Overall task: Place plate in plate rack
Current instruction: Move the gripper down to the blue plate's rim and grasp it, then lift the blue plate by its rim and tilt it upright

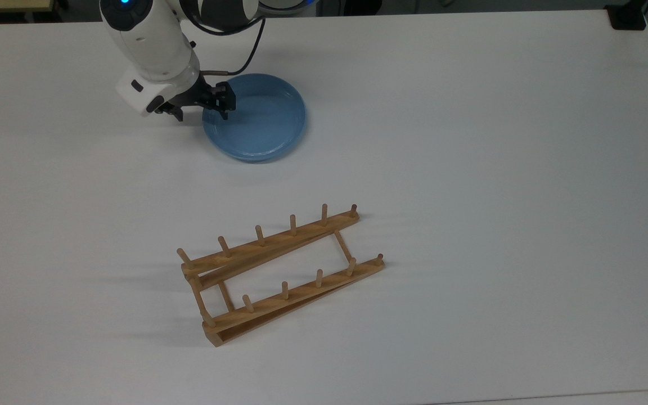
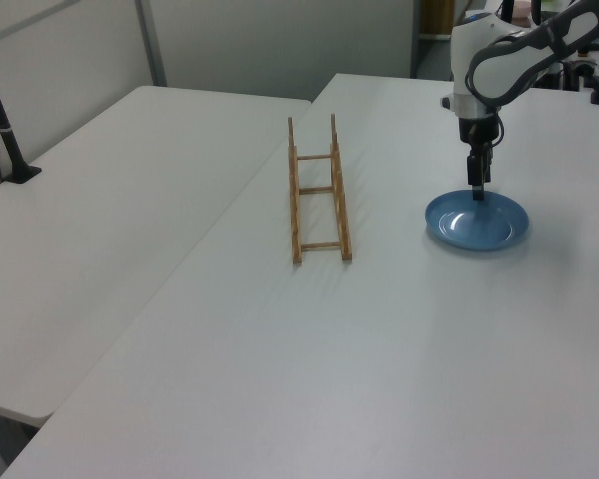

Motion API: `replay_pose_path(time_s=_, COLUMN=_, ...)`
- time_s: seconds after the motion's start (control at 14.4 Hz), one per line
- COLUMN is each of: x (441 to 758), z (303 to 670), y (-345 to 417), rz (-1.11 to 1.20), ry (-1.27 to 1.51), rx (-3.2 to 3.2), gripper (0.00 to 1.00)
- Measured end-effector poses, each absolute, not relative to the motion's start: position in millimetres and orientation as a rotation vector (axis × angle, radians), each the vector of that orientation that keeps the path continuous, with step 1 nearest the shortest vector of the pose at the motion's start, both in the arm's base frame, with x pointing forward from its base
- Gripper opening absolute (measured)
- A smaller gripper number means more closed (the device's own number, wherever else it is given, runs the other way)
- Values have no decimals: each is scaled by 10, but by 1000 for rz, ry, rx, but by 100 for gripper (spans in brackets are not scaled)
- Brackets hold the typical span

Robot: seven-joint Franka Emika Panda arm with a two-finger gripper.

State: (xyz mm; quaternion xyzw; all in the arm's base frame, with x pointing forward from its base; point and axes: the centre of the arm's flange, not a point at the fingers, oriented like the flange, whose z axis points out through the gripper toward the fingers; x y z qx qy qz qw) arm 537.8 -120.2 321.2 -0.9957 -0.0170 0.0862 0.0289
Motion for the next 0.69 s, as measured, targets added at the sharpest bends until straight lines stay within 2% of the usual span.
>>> replay_pose_path(time_s=0.07, x=5384, z=3214, y=-1185, rz=265, ry=-30, rx=-3071, gripper=74)
replay_pose_path(time_s=0.35, x=5415, z=3216, y=-1058, rz=250, ry=14, rx=-3045, gripper=28)
replay_pose_path(time_s=0.42, x=5431, z=3220, y=-1032, rz=237, ry=31, rx=-3047, gripper=21)
replay_pose_path(time_s=0.69, x=5461, z=3125, y=-960, rz=224, ry=66, rx=-3055, gripper=22)
